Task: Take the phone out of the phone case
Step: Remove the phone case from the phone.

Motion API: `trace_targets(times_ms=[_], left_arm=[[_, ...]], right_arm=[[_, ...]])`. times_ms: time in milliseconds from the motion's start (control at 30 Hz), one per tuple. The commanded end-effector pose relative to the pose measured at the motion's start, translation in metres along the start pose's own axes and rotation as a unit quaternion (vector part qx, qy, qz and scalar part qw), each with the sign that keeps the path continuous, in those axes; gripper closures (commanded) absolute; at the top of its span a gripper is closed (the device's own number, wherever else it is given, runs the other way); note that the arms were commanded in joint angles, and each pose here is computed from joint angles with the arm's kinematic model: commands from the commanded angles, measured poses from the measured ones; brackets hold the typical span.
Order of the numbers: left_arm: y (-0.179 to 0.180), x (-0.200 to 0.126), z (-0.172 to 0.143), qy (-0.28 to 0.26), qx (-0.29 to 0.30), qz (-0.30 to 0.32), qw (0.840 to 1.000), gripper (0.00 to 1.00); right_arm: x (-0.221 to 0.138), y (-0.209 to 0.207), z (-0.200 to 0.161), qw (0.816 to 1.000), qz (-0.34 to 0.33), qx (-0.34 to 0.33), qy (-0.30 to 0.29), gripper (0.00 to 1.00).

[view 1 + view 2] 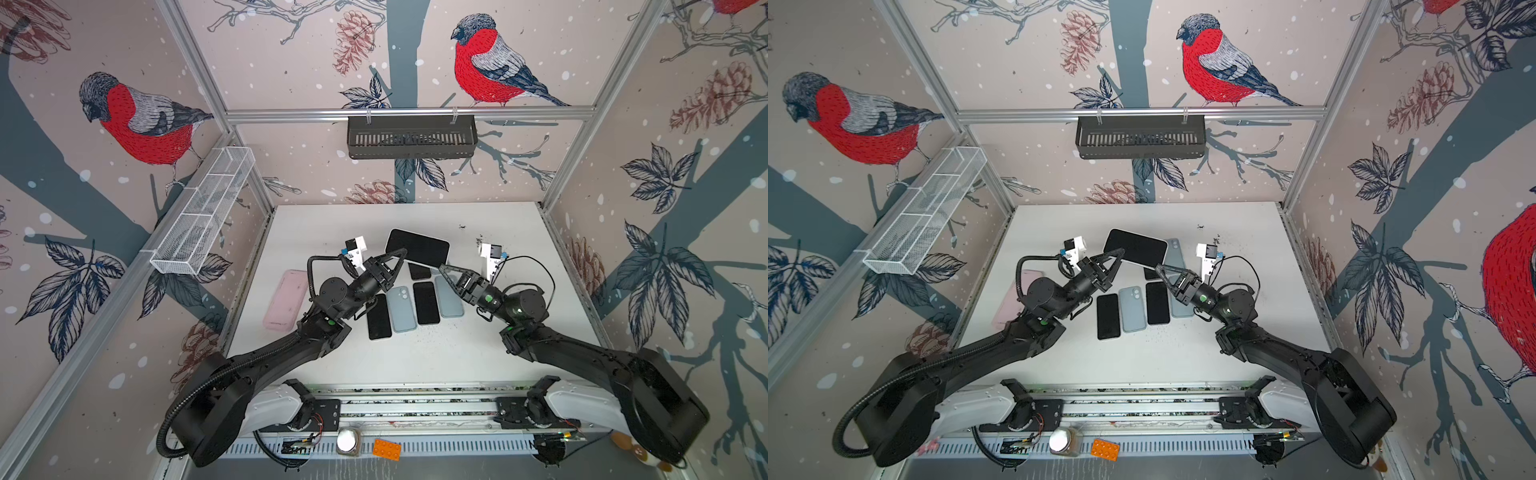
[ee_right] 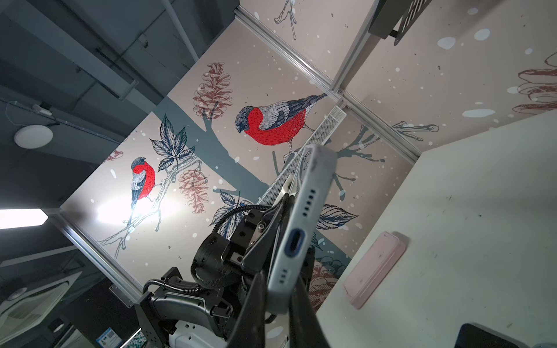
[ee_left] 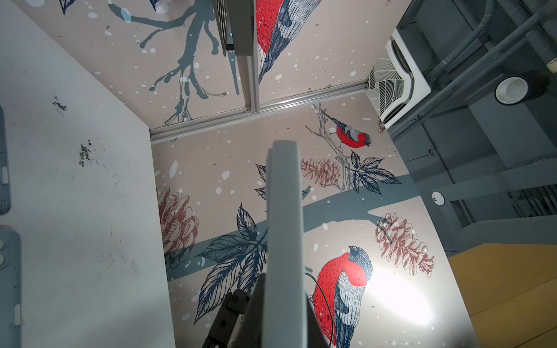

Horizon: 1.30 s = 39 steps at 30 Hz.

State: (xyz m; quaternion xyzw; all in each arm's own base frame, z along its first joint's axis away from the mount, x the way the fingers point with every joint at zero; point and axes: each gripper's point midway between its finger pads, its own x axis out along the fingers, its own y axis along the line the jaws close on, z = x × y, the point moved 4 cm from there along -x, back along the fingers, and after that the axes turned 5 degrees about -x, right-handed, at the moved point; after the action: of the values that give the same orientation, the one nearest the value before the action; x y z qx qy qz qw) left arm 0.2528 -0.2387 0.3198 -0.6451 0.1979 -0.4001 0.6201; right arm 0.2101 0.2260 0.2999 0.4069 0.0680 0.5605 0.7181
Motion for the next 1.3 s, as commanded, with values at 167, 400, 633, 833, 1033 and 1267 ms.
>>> trace_targets(times_ms=[167, 400, 633, 833, 1033, 1267], left_arm=[[-0.025, 0.004, 0.001, -0.011, -0.007, -0.001, 1.000, 1.00], [-0.027, 0.011, -0.006, 0.004, -0.001, 0.010, 1.000, 1.00], [-0.024, 0.016, -0.010, 0.018, 0.002, 0.016, 1.000, 1.00], [-0.024, 0.018, -0.015, 0.033, 0.006, 0.014, 0.999, 1.00], [-0.029, 0.021, -0.016, 0.066, 0.017, 0.004, 0.998, 1.00], [-0.018, 0.012, 0.001, 0.075, 0.016, 0.012, 0.997, 1.00]], right_arm=[[-0.009, 0.028, -0.026, 0.978, 0.084, -0.184, 0.051, 0.93], [-0.011, 0.032, -0.037, 0.958, 0.110, -0.255, 0.066, 0.97], [-0.008, 0.026, -0.031, 0.953, 0.090, -0.280, 0.073, 0.98], [-0.005, 0.022, -0.013, 0.957, 0.069, -0.276, 0.053, 0.98], [-0.015, -0.012, -0.008, 0.969, -0.035, -0.235, 0.071, 0.65], [-0.061, -0.035, 0.018, 0.972, -0.162, -0.169, 0.013, 0.38]])
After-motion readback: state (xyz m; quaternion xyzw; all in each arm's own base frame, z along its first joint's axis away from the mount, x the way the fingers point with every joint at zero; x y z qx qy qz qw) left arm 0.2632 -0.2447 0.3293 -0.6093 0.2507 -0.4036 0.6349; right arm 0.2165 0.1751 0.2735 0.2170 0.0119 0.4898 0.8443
